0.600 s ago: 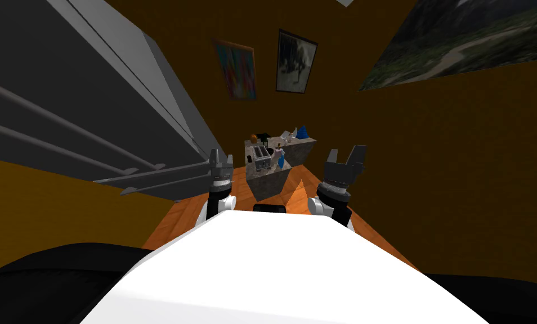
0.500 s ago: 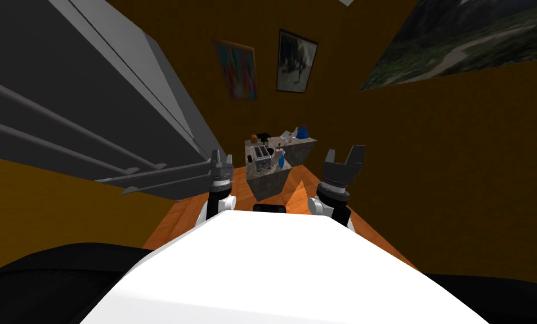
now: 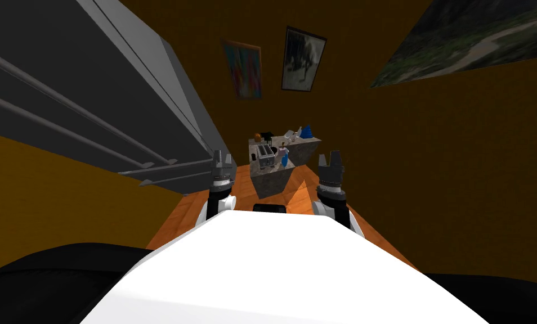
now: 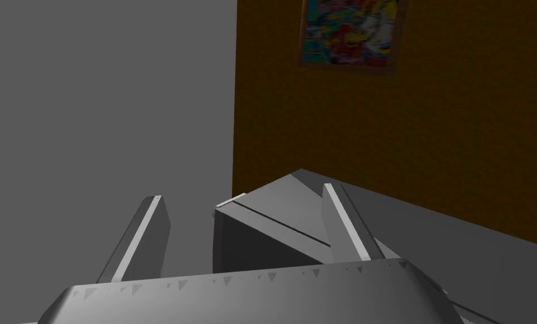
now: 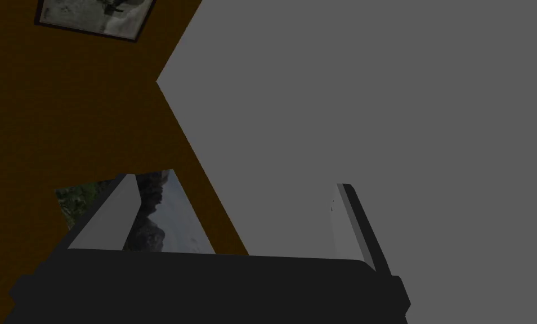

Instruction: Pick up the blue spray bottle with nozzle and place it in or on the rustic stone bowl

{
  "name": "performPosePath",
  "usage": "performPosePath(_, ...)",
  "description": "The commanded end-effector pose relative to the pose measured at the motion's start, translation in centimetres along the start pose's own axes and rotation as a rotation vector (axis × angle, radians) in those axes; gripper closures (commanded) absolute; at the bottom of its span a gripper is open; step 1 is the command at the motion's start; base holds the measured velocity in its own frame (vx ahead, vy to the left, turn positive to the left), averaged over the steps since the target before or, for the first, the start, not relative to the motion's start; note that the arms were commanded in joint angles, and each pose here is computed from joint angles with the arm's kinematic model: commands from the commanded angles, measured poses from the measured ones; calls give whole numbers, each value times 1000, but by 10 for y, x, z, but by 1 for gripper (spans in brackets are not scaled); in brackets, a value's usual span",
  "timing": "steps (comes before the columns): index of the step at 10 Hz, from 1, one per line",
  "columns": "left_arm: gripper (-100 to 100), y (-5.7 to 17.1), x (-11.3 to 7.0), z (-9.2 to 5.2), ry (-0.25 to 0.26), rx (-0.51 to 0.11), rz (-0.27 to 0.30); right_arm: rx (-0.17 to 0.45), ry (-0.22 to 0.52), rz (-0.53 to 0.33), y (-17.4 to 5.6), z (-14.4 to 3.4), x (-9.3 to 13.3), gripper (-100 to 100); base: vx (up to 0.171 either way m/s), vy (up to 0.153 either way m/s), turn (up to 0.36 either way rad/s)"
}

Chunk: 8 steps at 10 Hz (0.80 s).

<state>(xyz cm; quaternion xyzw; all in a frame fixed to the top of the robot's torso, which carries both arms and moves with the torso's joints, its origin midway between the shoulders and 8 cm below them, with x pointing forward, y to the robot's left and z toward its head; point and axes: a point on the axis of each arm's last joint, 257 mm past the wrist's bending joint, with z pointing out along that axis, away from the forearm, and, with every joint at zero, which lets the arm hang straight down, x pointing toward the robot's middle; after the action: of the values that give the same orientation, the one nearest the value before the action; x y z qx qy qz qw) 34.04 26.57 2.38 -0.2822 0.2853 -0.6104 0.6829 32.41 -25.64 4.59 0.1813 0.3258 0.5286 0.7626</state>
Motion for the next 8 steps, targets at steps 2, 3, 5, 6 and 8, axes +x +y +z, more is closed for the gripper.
performPosePath(2,0,0,0,0,0,0,0,54,81,-49,-19,-9,10,-100,-61,33,55)
performPosePath(3,0,0,0,0,0,0,0,91,119,-79,-33,-15,14,-100,-83,58,159)
performPosePath(5,0,0,0,0,0,0,0,127,173,-115,-47,-23,19,-100,-65,47,54)
performPosePath(6,0,0,0,0,0,0,0,167,213,-150,-61,-31,22,-100,-109,66,182)
performPosePath(8,0,0,0,0,0,0,0,204,267,-190,-76,-40,25,-100,-72,35,61)
